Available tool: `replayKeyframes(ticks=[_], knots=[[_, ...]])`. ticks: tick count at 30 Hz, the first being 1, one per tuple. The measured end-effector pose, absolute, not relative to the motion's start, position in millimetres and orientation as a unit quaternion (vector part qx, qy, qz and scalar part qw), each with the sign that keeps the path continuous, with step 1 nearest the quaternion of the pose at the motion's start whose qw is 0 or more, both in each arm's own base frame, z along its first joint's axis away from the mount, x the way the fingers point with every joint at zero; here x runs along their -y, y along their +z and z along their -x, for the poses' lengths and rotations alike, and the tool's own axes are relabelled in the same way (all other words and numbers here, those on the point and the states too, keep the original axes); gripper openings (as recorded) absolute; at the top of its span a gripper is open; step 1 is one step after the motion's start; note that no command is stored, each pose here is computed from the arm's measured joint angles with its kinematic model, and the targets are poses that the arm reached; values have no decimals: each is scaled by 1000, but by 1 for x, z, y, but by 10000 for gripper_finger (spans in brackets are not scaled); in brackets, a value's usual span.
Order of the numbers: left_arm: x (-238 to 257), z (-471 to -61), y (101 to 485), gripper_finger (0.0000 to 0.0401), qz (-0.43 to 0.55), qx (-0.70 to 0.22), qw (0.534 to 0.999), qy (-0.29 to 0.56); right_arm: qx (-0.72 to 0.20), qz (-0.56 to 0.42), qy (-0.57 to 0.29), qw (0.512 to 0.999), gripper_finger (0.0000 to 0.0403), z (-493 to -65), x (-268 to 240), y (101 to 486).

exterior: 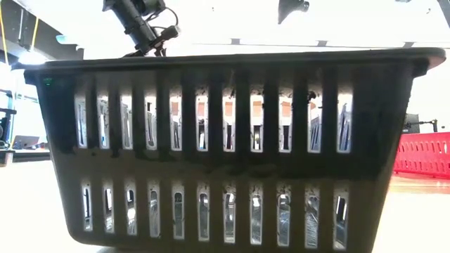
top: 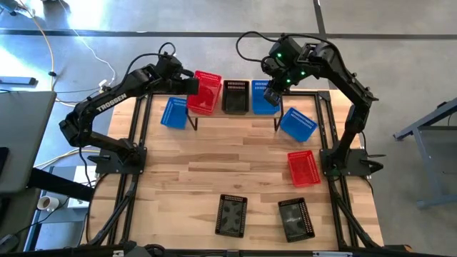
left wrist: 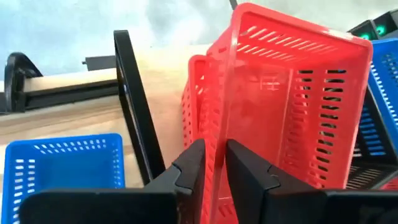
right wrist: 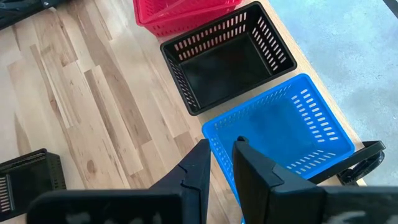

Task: Stack baskets on shelf by color
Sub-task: Stack the left red bin on top of the red bin on the shelf

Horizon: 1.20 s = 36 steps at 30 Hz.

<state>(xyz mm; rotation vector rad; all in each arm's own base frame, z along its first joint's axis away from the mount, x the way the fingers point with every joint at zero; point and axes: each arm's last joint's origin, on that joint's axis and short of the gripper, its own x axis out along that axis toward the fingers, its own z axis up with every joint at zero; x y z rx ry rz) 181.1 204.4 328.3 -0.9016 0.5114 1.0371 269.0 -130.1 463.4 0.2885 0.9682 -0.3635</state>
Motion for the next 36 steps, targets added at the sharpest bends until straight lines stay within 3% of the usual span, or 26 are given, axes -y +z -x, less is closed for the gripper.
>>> replayKeyframes(ticks=[36], knots=[[-213, -190, 314, 60, 371, -273, 742, 488, -457, -159, -184, 856, 55, -269, 130, 463]])
